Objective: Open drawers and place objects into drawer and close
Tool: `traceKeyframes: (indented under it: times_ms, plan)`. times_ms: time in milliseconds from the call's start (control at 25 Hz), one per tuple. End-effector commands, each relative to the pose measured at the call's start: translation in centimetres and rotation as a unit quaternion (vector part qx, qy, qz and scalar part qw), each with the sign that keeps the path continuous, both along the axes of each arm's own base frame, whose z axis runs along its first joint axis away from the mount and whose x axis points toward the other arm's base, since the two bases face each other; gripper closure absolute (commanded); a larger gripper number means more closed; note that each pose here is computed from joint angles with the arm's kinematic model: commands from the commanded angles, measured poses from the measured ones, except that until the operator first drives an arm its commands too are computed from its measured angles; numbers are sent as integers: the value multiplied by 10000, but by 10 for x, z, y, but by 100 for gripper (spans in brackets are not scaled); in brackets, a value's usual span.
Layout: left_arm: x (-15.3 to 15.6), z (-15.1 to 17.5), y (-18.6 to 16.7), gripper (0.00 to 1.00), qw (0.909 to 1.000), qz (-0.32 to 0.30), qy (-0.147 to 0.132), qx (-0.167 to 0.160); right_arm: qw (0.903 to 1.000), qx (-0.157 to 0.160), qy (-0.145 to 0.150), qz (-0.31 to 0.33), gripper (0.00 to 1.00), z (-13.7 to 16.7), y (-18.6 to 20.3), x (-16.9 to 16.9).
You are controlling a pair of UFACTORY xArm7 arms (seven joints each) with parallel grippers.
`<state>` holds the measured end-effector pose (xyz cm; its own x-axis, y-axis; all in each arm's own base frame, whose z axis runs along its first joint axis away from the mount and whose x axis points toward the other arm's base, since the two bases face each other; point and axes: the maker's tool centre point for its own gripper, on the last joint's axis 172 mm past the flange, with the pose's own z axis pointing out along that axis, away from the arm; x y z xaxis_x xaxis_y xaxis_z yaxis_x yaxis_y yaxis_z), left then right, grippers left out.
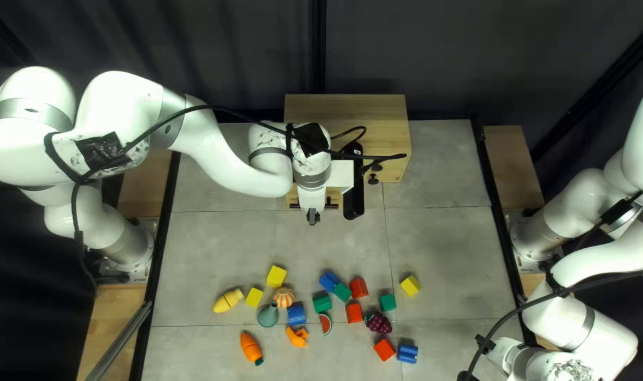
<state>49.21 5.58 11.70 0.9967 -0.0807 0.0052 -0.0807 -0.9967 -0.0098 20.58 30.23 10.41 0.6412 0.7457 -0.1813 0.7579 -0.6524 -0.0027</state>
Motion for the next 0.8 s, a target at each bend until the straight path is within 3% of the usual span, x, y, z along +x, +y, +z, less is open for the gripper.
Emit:
traceKeyframes:
  times_ms: [40, 800]
  plan:
    - [0, 2, -4, 0, 9999, -92, 49, -60, 10000, 0, 0, 0, 0, 0, 0, 0]
    - [-6, -2, -30, 0, 9994, -242, 81, -234, 10000, 0, 0, 0, 0, 0, 0, 0]
